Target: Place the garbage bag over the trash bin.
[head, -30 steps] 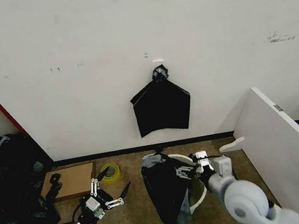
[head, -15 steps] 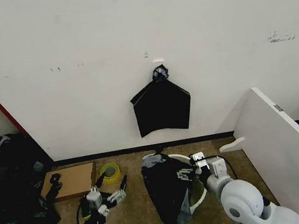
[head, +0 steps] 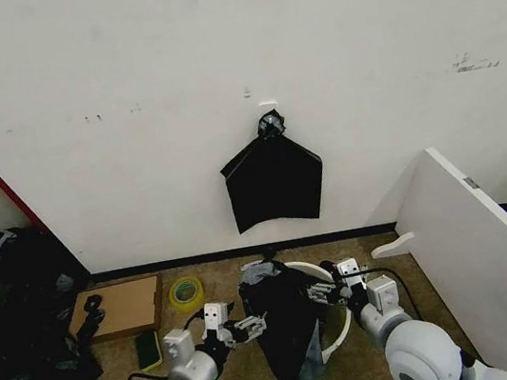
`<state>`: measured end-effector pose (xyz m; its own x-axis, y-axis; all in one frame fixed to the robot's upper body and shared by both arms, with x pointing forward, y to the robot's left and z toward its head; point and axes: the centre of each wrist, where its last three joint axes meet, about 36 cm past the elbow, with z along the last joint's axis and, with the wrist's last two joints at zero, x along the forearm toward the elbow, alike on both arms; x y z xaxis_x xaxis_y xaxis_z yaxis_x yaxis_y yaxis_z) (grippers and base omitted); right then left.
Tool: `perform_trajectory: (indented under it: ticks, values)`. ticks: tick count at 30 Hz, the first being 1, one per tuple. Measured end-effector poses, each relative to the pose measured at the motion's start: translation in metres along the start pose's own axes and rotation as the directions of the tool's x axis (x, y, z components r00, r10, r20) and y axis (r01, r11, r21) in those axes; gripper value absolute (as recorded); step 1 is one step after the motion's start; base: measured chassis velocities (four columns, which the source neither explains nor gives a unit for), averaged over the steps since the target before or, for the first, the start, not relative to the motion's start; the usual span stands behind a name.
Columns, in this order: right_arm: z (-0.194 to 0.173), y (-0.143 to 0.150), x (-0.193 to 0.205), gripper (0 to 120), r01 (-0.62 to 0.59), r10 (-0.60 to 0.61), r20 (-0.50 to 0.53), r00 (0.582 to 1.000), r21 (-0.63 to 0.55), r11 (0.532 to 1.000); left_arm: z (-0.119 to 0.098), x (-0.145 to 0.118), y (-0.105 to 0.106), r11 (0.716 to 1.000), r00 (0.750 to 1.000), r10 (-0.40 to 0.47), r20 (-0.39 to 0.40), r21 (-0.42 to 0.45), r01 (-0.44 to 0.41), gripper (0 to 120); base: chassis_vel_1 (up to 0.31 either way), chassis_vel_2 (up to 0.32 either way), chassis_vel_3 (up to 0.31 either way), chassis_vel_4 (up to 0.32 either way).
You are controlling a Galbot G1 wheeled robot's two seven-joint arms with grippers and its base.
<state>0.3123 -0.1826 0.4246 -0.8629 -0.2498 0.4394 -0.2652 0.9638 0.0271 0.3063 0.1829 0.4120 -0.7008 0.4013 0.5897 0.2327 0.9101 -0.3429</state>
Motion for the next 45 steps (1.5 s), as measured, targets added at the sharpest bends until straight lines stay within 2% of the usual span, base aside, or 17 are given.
perform_trajectory:
  ticks: [7,15,20,22,26,27,28,31,32,36,39,40,41,45]
  values:
    - [0.004,0.002,0.000,100,0.000,0.000,-0.004,1.000,-0.004,1.000,0.005,-0.025,-0.012,0.996,0.996,-0.088,-0.025,-0.019,0.088,99,0.000,0.000,0.000,0.000]
    - [0.008,0.003,-0.001,100,-0.002,0.002,-0.014,1.000,-0.009,1.000,0.009,-0.052,-0.013,0.992,0.993,-0.119,-0.008,-0.042,0.118,97,0.000,0.000,0.000,0.000]
    - [0.010,0.004,-0.002,100,-0.004,0.004,-0.019,1.000,-0.011,1.000,0.005,-0.059,-0.012,0.993,0.992,-0.112,-0.052,-0.032,0.110,81,0.000,0.000,0.000,0.000]
    - [0.011,0.004,-0.002,100,-0.006,0.005,-0.018,1.000,-0.011,1.000,0.001,-0.063,-0.013,0.995,0.991,-0.100,-0.088,-0.030,0.097,71,0.000,0.000,0.000,0.000]
    - [0.011,0.004,-0.002,100,-0.007,0.006,-0.019,1.000,-0.011,1.000,-0.003,-0.066,-0.014,0.996,0.988,-0.085,-0.125,-0.028,0.083,63,0.000,0.000,0.000,0.000]
    - [0.012,0.004,-0.002,100,-0.008,0.008,-0.018,1.000,-0.012,1.000,-0.005,-0.068,-0.015,0.996,0.986,-0.083,-0.145,-0.027,0.080,56,0.000,0.000,0.000,0.000]
    - [0.013,0.004,-0.001,100,-0.009,0.009,-0.017,1.000,-0.012,1.000,-0.009,-0.070,-0.016,0.996,0.982,-0.087,-0.168,-0.025,0.084,45,0.000,0.000,0.000,0.000]
    - [0.013,0.004,-0.001,100,-0.011,0.011,-0.014,1.000,-0.011,1.000,-0.014,-0.069,-0.014,0.995,0.978,-0.101,-0.185,-0.022,0.099,32,0.000,0.000,0.000,0.000]
    - [0.013,0.004,-0.001,100,-0.011,0.011,-0.014,1.000,-0.011,1.000,-0.014,-0.069,-0.014,0.995,0.978,-0.101,-0.185,-0.022,0.099,32,0.000,0.000,0.000,0.000]
    - [0.013,0.004,-0.001,100,-0.015,0.015,0.001,1.000,-0.012,1.000,-0.024,-0.063,-0.004,0.994,0.977,-0.111,-0.183,0.005,0.113,17,0.000,0.000,0.000,0.000]
    - [0.012,0.003,-0.001,100,-0.038,0.039,0.091,0.995,-0.016,0.999,-0.031,-0.054,0.010,0.993,0.979,-0.110,-0.170,0.024,0.115,6,0.000,0.000,0.000,0.000]
    - [0.012,0.001,-0.001,100,-0.049,0.050,0.140,0.989,-0.011,0.999,-0.034,-0.050,0.016,0.993,0.982,-0.104,-0.160,0.031,0.111,5,0.000,0.000,0.000,0.000]
    - [0.012,0.001,-0.001,100,-0.049,0.050,0.140,0.989,-0.011,0.999,-0.034,-0.050,0.016,0.993,0.982,-0.104,-0.160,0.031,0.111,5,0.000,0.000,0.000,0.000]
    - [0.008,-0.001,0.006,100,-0.030,0.020,0.304,0.953,0.027,0.999,-0.041,-0.038,0.033,0.996,0.993,-0.092,-0.076,0.013,0.093,5,0.000,0.000,0.000,0.000]
